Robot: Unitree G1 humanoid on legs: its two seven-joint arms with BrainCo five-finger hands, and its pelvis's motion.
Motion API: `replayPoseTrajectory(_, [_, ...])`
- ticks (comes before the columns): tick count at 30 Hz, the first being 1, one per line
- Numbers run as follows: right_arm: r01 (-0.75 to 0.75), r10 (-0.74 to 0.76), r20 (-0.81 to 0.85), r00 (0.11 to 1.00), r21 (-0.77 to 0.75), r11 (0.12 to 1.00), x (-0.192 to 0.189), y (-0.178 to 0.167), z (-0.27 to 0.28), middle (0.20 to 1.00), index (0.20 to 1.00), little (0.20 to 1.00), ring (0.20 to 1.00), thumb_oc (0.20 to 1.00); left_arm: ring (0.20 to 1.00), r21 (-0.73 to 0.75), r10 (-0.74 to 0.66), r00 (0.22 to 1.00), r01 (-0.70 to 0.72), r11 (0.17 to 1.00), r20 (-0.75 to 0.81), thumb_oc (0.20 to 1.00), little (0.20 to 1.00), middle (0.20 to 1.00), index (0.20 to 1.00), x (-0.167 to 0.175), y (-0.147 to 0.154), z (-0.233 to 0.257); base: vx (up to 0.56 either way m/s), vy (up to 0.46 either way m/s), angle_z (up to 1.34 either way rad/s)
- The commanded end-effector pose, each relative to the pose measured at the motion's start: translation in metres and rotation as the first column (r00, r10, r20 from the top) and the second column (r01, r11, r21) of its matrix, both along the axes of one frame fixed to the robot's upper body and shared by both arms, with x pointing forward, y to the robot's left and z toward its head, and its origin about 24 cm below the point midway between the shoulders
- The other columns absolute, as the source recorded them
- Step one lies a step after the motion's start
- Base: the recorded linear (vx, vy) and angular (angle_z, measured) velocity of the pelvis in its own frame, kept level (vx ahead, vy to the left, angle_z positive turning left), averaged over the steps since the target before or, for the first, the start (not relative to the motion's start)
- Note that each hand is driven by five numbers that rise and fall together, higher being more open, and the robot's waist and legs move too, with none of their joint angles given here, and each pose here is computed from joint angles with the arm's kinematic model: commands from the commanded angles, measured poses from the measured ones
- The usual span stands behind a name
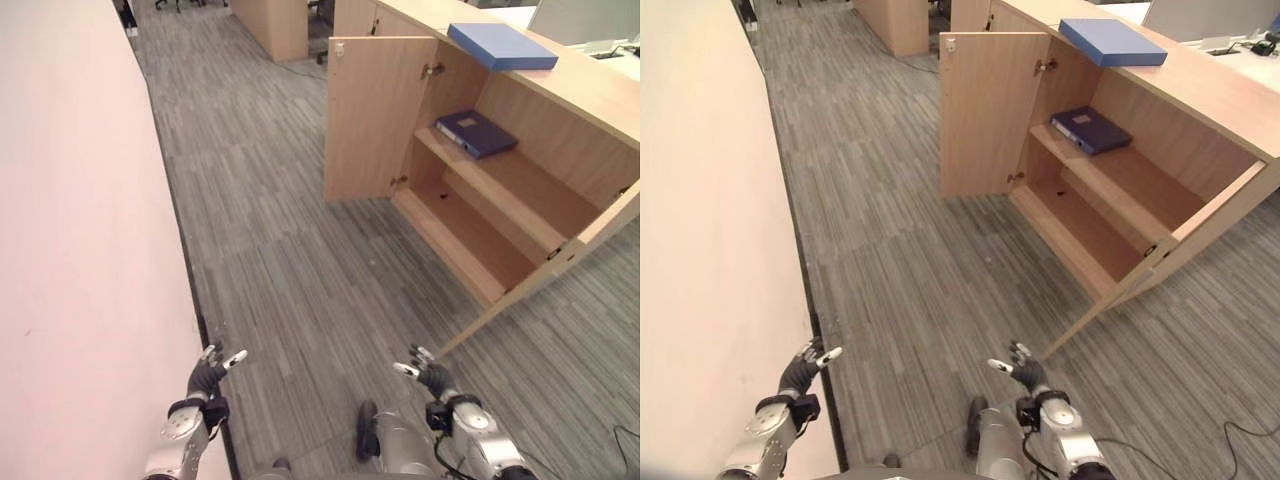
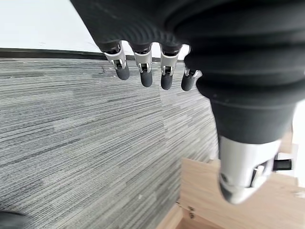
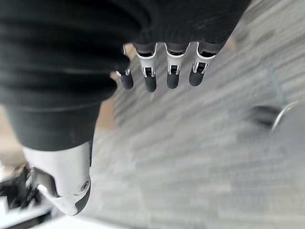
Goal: Put the empty folder in the office cabinet
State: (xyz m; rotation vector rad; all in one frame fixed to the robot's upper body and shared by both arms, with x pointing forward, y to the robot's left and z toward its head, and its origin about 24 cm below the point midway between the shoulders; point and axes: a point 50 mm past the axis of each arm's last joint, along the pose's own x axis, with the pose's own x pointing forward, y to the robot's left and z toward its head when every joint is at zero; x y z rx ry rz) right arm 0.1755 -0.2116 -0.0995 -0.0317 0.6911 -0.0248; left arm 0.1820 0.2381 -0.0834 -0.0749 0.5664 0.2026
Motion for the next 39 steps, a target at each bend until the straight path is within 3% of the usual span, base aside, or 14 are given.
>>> replayPoseTrajectory(1, [-0.005,0.007,0.101,0.995,-0.017,1.0,0.024,-0.005,0.018,1.0,1.0,1.0,1.0,1.0,1.0,0.016,-0.075,0.988,0.074,0.997,0.133,1.0,1.0,1.0,1.0,0.025,-0.006,0.022,0.54,-0.191,0.27])
replayPoseTrajectory(18, [0.089,-0.088,0.027,0.996,-0.054,0.995,0.007,-0.034,0.009,1.0,1.0,1.0,1.0,1.0,1.0,-0.068,-0.109,0.978,0.123,0.99,0.175,1.0,1.0,1.0,1.0,0.04,-0.035,0.026,0.37,-0.157,-0.24])
replayPoseTrajectory(33, [0.103,-0.106,-0.052,0.993,-0.052,0.993,-0.015,-0.038,-0.005,1.0,1.0,1.0,1.0,1.0,1.0,-0.096,-0.104,0.984,0.118,0.988,0.146,1.0,1.0,1.0,1.0,0.032,-0.039,0.016,0.35,0.246,-0.67])
replayPoseTrajectory(39, [0.124,-0.124,-0.057,0.991,-0.009,0.992,-0.016,-0.031,-0.008,1.0,1.0,1.0,1.0,1.0,1.0,-0.073,-0.168,0.972,0.182,0.981,0.166,1.0,1.0,1.0,1.0,0.038,-0.044,0.02,0.26,0.506,-0.5])
